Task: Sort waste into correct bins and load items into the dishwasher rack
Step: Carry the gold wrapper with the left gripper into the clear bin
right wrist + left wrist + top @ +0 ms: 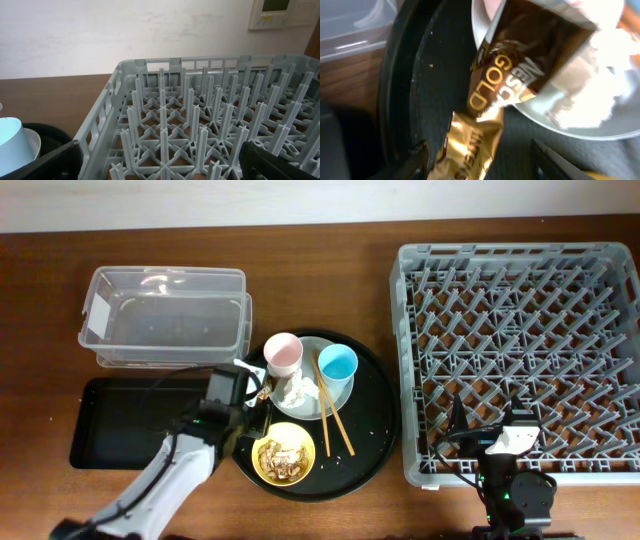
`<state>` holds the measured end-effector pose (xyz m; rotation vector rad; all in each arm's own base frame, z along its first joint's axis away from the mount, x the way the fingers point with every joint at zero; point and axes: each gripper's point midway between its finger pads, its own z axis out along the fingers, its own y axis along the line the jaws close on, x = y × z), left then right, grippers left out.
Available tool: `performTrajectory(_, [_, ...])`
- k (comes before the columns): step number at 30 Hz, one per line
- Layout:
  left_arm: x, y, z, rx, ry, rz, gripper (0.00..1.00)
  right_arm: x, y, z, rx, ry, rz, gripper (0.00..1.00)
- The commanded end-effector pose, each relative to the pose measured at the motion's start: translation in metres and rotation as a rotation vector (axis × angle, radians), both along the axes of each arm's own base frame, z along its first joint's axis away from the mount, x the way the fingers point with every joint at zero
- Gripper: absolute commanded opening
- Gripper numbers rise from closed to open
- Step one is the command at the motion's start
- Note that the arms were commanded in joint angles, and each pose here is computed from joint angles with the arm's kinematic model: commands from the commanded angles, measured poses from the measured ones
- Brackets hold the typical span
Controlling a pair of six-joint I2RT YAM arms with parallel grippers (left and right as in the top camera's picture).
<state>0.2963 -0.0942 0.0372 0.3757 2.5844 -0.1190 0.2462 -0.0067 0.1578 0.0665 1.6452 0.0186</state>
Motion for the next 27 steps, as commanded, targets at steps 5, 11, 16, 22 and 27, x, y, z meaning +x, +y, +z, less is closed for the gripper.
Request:
performTrajectory(5, [0.015,-0.003,-0.006,0.002,-0.044,-0.006,0.8,0.0,-0.001,-0.003,0.007,0.005,-0.007,0.98])
performTrajectory(11, [0.018,-0.004,-0.016,0.005,-0.033,-0.006,0.59,0.0,-0.001,-0.003,0.007,0.005,-0.007,0.98])
performTrajectory(16, [0.018,-0.004,-0.016,0.005,-0.032,-0.006,0.25,0.0,-0.001,-0.003,0.007,0.005,-0.007,0.98])
performTrajectory(22, [0.02,-0.005,-0.004,-0.006,-0.066,-0.006,0.01,0.0,-0.001,-0.003,0.007,0.005,-0.007,0.98])
performTrajectory(27, [0.031,-0.005,0.122,-0.129,-0.427,0.024,0.0,0.0,-0.001,-0.003,0.007,0.005,-0.007,0.98])
